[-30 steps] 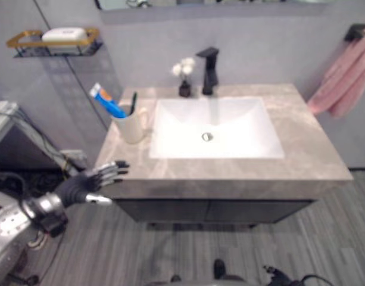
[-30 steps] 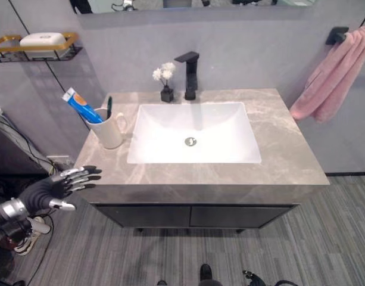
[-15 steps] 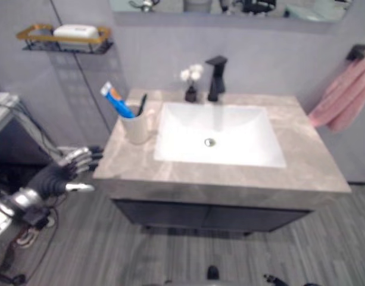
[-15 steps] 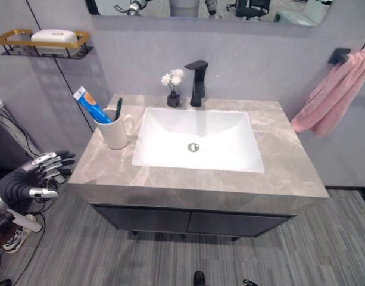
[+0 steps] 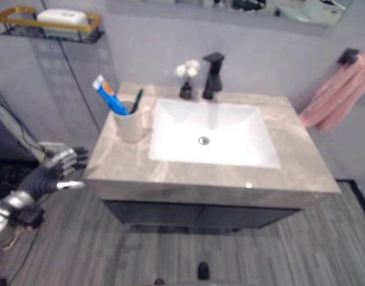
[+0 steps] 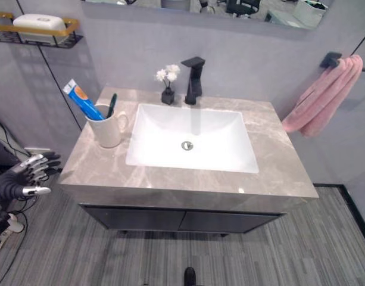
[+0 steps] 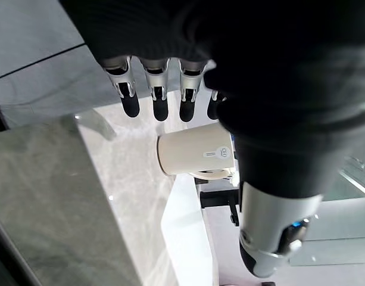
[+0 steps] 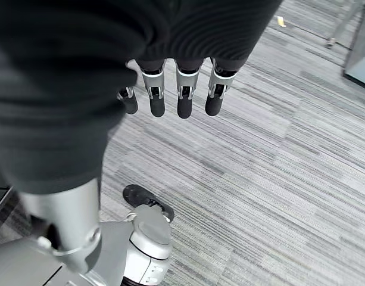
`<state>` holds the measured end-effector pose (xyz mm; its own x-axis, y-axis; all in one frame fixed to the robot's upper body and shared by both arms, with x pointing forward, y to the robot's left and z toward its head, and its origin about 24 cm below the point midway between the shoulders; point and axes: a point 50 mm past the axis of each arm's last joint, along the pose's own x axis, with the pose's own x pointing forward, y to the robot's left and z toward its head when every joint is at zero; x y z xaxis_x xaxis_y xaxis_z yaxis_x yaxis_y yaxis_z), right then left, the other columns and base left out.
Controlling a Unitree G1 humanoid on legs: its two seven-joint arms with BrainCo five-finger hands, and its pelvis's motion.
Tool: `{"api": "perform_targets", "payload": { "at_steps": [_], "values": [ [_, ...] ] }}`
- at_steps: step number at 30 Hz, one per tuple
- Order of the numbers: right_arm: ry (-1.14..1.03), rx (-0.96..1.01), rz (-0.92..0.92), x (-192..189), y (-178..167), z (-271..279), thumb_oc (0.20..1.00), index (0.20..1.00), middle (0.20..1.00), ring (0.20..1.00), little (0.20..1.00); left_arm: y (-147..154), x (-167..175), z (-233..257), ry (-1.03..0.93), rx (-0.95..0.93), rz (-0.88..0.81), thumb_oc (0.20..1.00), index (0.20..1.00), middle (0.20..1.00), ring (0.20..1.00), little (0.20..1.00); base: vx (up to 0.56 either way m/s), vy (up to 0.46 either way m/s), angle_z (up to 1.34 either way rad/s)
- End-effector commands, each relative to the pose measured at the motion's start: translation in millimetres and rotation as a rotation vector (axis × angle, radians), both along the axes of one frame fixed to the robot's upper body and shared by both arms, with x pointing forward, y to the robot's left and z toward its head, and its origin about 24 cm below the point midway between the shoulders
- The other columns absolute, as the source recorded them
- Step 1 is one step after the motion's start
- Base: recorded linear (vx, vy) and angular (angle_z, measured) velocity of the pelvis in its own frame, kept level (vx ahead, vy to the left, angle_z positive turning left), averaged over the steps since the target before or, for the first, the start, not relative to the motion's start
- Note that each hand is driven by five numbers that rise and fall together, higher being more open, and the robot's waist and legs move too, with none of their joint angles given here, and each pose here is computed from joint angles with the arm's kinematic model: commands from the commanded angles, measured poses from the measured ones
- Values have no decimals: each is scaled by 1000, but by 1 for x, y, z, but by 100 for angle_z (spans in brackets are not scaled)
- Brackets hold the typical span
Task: Put brush and paste in cup on sink, flatten towel.
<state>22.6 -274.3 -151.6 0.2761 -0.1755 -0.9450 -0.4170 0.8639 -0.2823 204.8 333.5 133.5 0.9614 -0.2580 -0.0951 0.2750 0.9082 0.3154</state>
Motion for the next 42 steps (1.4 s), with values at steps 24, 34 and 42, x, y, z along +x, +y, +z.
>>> {"api": "perform_targets", "payload": {
  "at_steps": [24, 34, 42],
  "values": [
    [-81, -51, -56, 23, -23, 11, 1000, 1000, 1000, 1000, 1000, -12, 35, 27, -216, 41, -19, 1000, 1000, 1000, 1000, 1000, 29, 10, -4],
    [-89, -53, -61, 25, -24, 11, 1000, 1000, 1000, 1000, 1000, -8, 42, 38, -267, 74, 17, 1000, 1000, 1000, 1000, 1000, 0, 0, 0],
    [-100, -53, -58, 28, -25, 13, 1000, 1000, 1000, 1000, 1000, -10, 49, 45, -288, 91, 9, 1000, 1000, 1000, 1000, 1000, 0, 0, 0]
  ]
}}
